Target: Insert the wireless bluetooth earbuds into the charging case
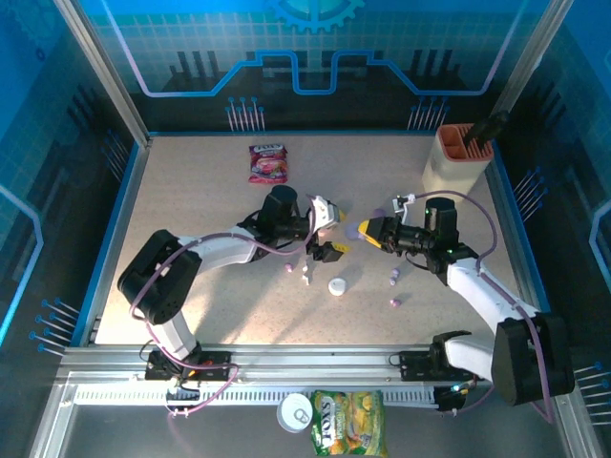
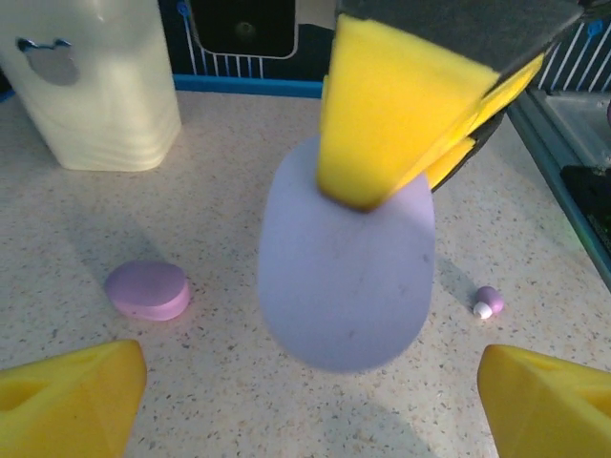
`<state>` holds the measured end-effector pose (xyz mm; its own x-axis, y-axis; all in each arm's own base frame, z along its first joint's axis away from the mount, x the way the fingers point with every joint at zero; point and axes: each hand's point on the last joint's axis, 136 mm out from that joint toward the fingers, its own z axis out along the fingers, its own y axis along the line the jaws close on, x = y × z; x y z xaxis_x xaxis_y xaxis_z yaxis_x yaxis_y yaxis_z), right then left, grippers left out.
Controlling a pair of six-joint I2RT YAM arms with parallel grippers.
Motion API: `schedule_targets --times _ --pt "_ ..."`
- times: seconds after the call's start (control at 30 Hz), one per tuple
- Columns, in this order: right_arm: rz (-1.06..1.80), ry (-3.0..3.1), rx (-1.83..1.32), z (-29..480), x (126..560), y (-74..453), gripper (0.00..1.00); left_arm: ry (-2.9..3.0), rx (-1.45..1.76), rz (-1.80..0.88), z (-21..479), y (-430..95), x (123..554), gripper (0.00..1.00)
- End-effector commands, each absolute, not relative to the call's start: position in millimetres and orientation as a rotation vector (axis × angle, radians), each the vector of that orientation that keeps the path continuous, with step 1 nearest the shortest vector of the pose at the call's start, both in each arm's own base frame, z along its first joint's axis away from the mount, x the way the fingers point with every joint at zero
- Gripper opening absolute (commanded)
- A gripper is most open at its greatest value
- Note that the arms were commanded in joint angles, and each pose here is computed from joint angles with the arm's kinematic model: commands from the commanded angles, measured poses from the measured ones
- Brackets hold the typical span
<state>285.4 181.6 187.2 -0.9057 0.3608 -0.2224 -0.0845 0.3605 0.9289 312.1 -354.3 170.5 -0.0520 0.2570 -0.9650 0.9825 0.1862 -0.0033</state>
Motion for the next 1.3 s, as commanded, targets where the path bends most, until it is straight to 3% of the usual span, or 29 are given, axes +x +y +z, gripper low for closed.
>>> schedule_targets --times 0.0,0.3,0.83,1.27 --pt "1.665 2.145 0.179 226.3 282.1 188.9 0.16 1.312 1.084 -1.011 229.9 -347.3 314.4 0.92" --pt "1.863 1.97 0.196 287.7 271.6 193.4 0.17 1.071 0.948 -1.123 283.8 -331.6 293.9 0.91" --pt "2.067 1.771 0.187 333.6 267.6 202.7 0.16 0.991 0.95 -1.16 299.7 -350.7 295.4 0.89" --pt "2.031 1.803 0.17 330.8 268.0 208.3 0.16 0.952 0.97 -1.197 312.1 -360.8 291.0 0.66"
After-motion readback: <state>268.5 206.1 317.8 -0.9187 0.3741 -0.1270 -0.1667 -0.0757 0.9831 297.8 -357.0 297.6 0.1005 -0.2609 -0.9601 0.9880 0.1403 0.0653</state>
